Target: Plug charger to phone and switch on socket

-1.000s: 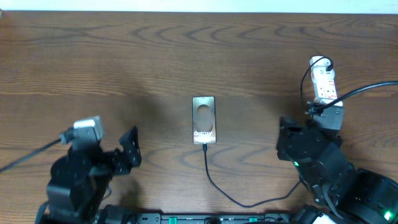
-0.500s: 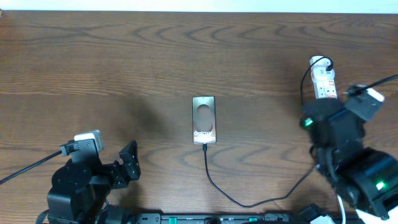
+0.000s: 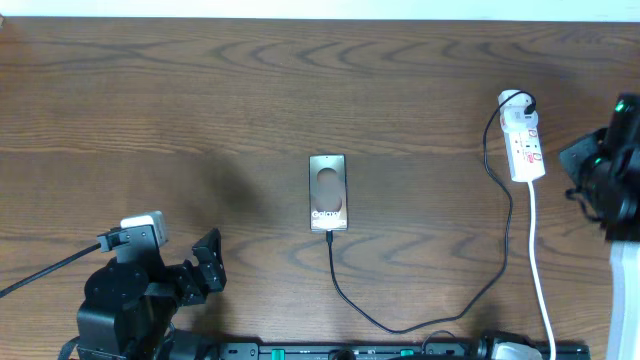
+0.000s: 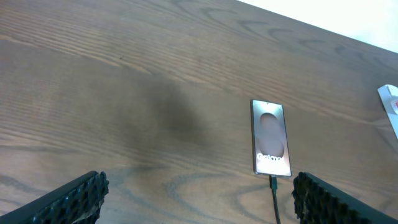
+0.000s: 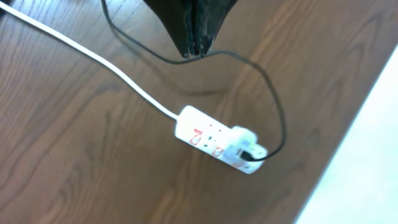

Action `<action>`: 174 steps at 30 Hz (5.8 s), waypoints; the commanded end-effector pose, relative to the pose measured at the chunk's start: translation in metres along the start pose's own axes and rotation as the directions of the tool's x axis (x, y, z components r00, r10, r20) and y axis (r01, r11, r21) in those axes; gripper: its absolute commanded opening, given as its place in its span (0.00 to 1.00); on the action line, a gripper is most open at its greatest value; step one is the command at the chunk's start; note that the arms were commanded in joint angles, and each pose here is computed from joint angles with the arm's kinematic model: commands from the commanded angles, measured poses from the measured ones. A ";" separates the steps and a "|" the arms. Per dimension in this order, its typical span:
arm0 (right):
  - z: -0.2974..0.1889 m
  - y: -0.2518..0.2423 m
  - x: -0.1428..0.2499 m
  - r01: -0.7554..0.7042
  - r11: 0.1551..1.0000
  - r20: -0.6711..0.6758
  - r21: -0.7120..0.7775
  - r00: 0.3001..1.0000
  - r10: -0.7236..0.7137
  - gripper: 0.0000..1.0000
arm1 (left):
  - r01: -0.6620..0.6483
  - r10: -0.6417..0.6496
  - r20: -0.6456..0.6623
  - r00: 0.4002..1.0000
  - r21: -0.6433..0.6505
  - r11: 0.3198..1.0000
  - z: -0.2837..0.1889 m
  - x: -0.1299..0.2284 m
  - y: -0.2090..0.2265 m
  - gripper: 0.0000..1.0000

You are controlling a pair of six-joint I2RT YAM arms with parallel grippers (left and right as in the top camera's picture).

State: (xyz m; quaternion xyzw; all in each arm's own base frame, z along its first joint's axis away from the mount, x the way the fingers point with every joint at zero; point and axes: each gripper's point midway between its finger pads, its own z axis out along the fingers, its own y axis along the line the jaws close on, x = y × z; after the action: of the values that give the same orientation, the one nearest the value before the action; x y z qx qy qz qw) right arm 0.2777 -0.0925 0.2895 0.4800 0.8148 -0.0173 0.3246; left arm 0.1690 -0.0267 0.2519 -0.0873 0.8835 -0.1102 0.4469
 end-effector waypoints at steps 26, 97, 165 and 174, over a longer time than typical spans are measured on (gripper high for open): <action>0.089 0.004 0.003 -0.056 0.994 -0.249 0.097 0.965 0.079 0.01 | -0.004 0.005 0.010 1.000 -0.007 1.000 -0.002 -0.002 0.001 0.96; 0.300 0.047 0.021 -0.277 0.953 -0.404 0.119 0.864 0.302 0.01 | 0.070 -0.071 0.332 0.941 0.015 0.997 -0.067 -0.010 0.018 0.97; 0.329 0.041 0.052 -0.079 0.975 -0.344 0.208 0.927 0.149 0.01 | 0.070 -0.071 0.332 0.940 0.015 0.997 -0.067 -0.010 0.018 0.97; 0.332 0.040 0.058 -0.061 0.973 -0.348 0.222 0.927 0.137 0.01 | 0.070 -0.071 0.332 0.940 0.015 0.997 -0.067 -0.010 0.018 0.97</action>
State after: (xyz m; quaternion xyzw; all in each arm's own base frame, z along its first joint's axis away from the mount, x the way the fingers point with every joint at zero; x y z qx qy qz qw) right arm 0.4600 -0.1512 0.0275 0.5601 0.8163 -0.0003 0.1411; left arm 0.1212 -0.0014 0.2909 -0.1325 0.7955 -0.1169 0.5796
